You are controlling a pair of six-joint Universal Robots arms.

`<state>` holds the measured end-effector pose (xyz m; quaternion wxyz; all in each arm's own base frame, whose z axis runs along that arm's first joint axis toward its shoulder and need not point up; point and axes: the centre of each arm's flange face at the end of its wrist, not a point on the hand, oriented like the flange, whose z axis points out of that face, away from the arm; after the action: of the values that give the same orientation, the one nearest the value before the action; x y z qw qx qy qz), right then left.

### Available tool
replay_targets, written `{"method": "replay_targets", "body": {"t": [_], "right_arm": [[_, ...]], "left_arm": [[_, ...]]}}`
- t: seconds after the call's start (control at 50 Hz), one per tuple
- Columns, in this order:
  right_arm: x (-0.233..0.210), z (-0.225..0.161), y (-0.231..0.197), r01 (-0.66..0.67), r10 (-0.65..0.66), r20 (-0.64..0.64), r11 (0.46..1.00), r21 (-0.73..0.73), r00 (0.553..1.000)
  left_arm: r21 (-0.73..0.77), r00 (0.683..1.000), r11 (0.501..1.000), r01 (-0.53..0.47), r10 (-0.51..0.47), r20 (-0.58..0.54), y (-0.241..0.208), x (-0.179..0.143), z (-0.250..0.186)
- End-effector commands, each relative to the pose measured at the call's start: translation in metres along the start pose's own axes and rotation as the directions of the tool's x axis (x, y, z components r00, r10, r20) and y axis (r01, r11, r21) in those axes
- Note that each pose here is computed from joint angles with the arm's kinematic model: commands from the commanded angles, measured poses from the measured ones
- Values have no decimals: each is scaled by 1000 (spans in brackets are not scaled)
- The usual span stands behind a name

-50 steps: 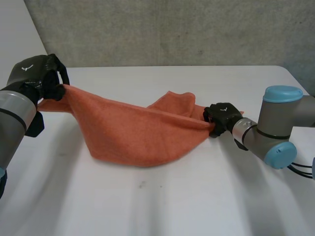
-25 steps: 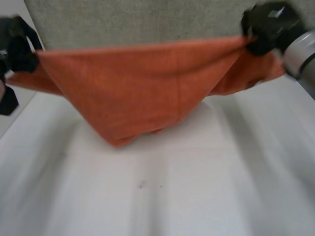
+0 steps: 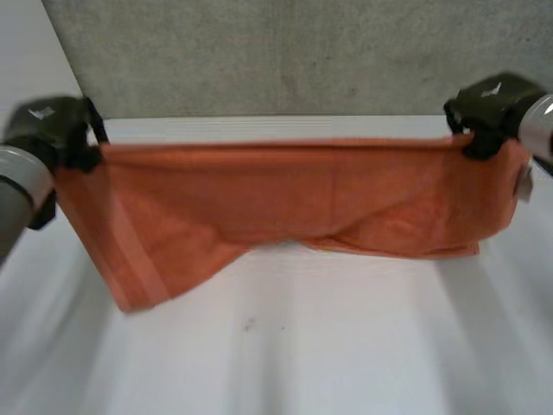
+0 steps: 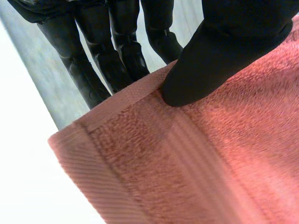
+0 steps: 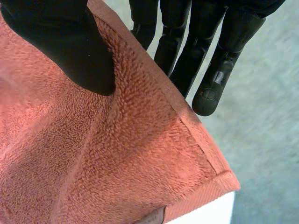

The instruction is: Fold the laundry

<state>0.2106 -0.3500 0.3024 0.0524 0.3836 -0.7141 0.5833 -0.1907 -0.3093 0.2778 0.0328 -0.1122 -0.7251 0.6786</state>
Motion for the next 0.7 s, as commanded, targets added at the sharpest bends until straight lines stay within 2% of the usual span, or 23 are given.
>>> {"method": "replay_targets", "body": {"t": [0.02,0.04,0.08,0.1,0.12,0.14,0.16,0.18,0.2,0.24,0.26,0.28,0.3,0.36,0.4,0.42,0.46,0.48,0.52,0.54,0.58,0.64,0.7], "right_arm": [[1,53,19,43,-40,-107,999,29,993],[1,53,19,43,-40,-108,999,29,993],[12,66,-14,104,-54,-258,978,183,965],[12,66,-14,104,-54,-258,977,184,965],[23,68,-34,138,-35,-358,954,267,933],[36,64,-58,171,11,-453,918,358,891],[36,64,-58,171,11,-454,918,359,891],[44,56,-83,209,73,-528,866,455,846],[44,56,-83,210,73,-529,865,456,846],[60,23,-128,289,202,-609,739,608,767],[60,23,-128,289,203,-610,739,609,766],[65,10,-137,317,239,-626,698,642,742],[63,4,-138,326,241,-627,687,649,741],[59,2,-133,317,227,-619,699,641,752],[43,10,-116,278,177,-577,741,611,797],[43,10,-115,278,176,-577,741,611,798],[23,22,-85,220,114,-516,811,542,849],[22,22,-85,220,114,-516,811,542,849],[-1,31,-54,169,59,-439,870,462,897],[-1,32,-54,169,59,-438,871,462,897],[-22,39,-25,133,19,-360,910,393,933],[-33,43,-11,117,5,-318,925,362,948],[-58,55,27,86,-20,-226,955,285,974]], "left_arm": [[-31,990,990,-136,135,-40,30,15,57],[-31,990,990,-136,135,-40,30,15,57],[117,986,980,-162,165,-19,4,20,77],[118,986,980,-162,166,-19,4,20,77],[230,984,958,-174,176,12,-18,19,84],[231,984,957,-175,176,13,-18,19,84],[356,982,915,-190,181,57,-41,17,90],[492,979,846,-205,174,109,-70,14,90],[494,979,845,-205,174,109,-70,14,90],[724,967,643,-249,123,224,-127,8,72],[725,967,642,-250,122,225,-128,8,71],[795,962,548,-260,76,263,-148,5,60],[821,961,509,-257,44,274,-156,6,52],[816,960,519,-254,35,276,-156,6,47],[763,964,599,-242,62,258,-136,7,49],[763,964,599,-242,62,258,-136,7,49],[679,970,699,-224,91,227,-104,8,56],[678,970,700,-224,91,227,-104,8,56],[582,976,789,-198,106,188,-67,10,60],[582,976,789,-198,107,188,-67,10,60],[462,982,870,-173,118,145,-20,14,65],[402,984,900,-166,126,124,4,16,66],[285,985,943,-170,153,81,49,23,66]]}}
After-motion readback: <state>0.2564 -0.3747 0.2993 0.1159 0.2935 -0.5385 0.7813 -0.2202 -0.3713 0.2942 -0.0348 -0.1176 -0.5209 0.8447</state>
